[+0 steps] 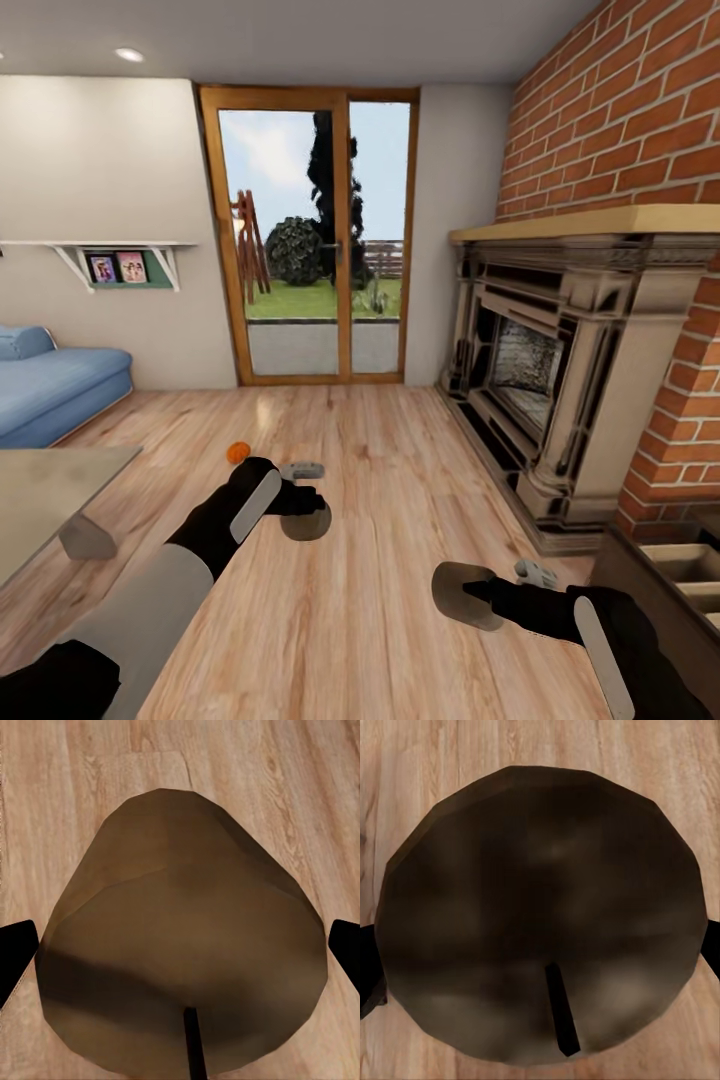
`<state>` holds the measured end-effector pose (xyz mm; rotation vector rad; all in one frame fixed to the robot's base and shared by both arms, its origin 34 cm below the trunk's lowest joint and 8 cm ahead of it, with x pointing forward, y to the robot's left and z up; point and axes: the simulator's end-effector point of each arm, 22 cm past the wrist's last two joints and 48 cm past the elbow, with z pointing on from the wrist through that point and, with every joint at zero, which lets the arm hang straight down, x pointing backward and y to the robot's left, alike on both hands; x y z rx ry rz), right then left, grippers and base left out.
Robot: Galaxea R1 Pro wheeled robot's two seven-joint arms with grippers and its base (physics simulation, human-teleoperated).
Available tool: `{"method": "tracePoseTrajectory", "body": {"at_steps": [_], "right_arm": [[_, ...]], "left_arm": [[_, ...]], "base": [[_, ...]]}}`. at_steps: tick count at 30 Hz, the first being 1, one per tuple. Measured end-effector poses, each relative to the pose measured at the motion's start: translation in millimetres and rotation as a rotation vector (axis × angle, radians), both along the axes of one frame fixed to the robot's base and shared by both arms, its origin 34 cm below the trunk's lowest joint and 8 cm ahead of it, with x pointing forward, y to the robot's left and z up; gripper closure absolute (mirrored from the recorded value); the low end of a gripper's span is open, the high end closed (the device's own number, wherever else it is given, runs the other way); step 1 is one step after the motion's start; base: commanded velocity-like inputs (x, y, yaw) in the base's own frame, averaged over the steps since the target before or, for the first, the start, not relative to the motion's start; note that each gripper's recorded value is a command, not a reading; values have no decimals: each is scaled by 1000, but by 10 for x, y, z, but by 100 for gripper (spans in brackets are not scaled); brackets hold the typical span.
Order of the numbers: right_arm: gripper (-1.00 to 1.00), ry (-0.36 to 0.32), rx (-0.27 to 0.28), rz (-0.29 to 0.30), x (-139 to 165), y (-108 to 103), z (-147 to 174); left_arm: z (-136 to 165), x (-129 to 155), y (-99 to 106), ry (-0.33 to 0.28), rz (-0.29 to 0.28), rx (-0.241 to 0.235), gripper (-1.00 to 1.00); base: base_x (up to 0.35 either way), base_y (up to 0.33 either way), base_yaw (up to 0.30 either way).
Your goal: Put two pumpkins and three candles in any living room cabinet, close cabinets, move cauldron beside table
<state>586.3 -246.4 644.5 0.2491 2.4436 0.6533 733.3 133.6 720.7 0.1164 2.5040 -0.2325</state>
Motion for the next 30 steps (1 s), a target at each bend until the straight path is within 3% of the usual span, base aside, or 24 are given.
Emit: {"method": "tracePoseTrajectory", "body": {"at_steps": [22, 30], "right_arm": [[100, 0, 0, 0, 0, 1, 0], [100, 0, 1, 0, 0, 0, -1]], "left_arm": [[0, 0, 1, 0, 0, 1, 100], [-3, 2, 3, 0, 0, 2, 100]], "base": [[329, 101, -2], [266, 44, -164]]}}
